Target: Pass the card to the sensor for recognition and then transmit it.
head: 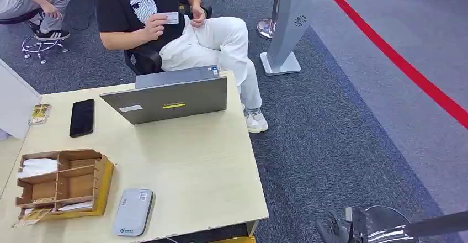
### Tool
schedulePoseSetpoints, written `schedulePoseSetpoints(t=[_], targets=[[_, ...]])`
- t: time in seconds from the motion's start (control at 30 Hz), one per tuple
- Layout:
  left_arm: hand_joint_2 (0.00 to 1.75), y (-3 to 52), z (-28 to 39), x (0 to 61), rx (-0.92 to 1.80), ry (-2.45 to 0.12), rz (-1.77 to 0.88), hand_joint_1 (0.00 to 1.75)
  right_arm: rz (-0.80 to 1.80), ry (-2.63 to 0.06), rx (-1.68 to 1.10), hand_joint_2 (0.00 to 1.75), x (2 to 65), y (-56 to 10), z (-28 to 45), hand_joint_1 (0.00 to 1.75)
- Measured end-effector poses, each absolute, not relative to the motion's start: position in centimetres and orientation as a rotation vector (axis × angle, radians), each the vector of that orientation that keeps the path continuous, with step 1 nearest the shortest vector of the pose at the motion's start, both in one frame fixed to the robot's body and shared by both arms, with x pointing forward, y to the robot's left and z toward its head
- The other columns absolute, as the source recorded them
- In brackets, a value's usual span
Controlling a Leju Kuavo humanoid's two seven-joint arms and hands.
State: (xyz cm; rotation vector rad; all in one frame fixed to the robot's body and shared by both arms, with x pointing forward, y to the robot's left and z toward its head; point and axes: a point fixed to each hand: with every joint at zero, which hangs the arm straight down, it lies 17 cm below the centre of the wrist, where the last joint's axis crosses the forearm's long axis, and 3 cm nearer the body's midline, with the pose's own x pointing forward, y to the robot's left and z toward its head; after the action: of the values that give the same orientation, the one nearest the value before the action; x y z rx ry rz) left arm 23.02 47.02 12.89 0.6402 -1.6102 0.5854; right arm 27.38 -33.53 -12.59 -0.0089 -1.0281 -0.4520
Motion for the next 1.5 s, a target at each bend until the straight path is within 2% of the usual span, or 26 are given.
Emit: schedulePoseSetpoints(t=[0.13, 0.3, 0.47, 0.57, 0.67, 0.83, 1.27, 1.3, 1.5], targets=[[1.75, 42.5, 20.1, 26.8, 0.703, -1.752, 0.272, 0.0, -0.442, -1.026, -0.016, 1.75, 27.2, -33.6, -12.4, 0.0], [1.75, 34.2, 26.9, 32.7, 0.814, -1.865, -0.187, 0.0, -0.36, -1.012, -0.045, 1.75, 27.4, -33.1, -12.6, 0.0], [1.75, 29.1, 31.9, 36.2, 0.922, -1.969, -0.411, 0.0, -0.277, -1.003, -0.06, 1.75, 27.4, -32.4, -13.0, 0.0], [1.75, 27.2, 33.7, 38.7, 1.103, -1.952, -0.596, 0.0, -0.217, -0.992, -0.065, 1.75, 27.5, -31.5, -13.4, 0.0], [1.75, 25.6, 34.8, 42.3, 1.373, -1.886, -0.849, 0.0, -0.12, -0.984, -0.078, 1.75, 27.9, -29.9, -13.9, 0.0], [1.75, 23.9, 34.4, 47.1, 1.481, -1.838, -1.093, 0.0, -0.037, -0.984, -0.061, 1.75, 28.8, -27.5, -14.3, 0.0], [1.75, 26.1, 31.3, 50.2, 1.534, -1.683, -1.248, 0.0, -0.001, -0.982, -0.017, 1.75, 29.5, -25.0, -14.7, 0.0], [1.75, 26.2, 31.1, 50.2, 1.536, -1.676, -1.251, 1.75, 0.001, -0.982, -0.016, 1.75, 29.5, -24.9, -14.7, 0.0], [1.75, 27.1, 29.6, 50.2, 1.524, -1.63, -1.279, 1.75, 0.014, -0.987, -0.015, 1.75, 29.8, -24.6, -14.6, 0.0]])
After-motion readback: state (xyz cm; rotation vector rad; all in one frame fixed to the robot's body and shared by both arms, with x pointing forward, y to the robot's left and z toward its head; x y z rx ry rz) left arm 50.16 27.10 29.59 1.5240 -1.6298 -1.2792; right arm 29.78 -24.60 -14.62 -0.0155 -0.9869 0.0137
